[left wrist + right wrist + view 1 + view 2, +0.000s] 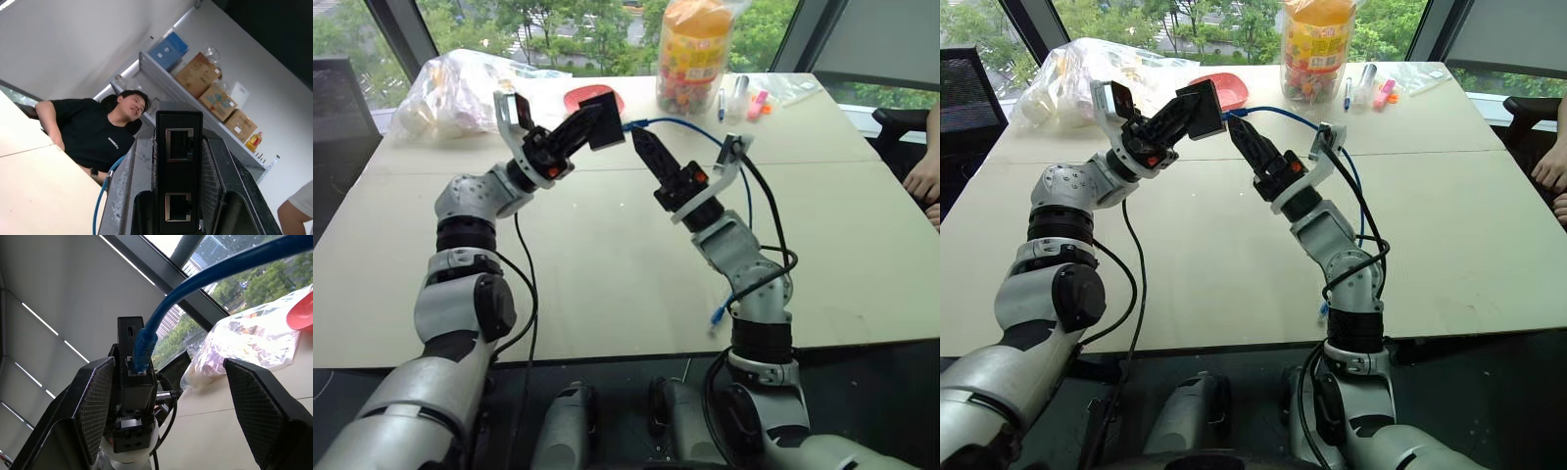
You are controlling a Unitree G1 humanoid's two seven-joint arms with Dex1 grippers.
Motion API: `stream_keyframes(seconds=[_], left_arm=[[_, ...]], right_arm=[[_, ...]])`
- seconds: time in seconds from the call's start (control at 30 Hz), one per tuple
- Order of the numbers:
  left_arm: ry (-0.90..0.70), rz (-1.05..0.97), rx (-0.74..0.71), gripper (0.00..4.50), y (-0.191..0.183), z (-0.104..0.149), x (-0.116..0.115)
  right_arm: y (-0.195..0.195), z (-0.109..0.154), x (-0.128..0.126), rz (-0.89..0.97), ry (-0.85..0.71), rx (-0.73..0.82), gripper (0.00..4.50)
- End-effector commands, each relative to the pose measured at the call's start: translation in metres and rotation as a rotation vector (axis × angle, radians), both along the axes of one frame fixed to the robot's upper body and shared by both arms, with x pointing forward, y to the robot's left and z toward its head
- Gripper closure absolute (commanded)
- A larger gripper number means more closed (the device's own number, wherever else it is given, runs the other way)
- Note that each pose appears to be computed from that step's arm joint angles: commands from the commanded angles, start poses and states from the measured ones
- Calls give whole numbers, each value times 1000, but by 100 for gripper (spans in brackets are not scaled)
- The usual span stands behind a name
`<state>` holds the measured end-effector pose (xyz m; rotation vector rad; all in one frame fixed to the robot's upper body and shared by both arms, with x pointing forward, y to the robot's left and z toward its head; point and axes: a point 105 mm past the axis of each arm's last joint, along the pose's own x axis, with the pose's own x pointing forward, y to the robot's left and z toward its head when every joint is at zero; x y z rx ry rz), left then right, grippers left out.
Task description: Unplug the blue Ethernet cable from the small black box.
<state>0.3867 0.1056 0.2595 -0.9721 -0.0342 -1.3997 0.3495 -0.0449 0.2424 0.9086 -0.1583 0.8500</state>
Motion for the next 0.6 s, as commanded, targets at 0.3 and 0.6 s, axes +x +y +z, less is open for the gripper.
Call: stream_keyframes(seconds=[0.3,0.6], left_arm=[[-52,-17,-10,401,-4,12,-6],[-54,-24,-5,401,-7,11,-6]], right_arm=[[4,17,-3,16,-65,26,82],[7,15,-3,27,-61,16,163]])
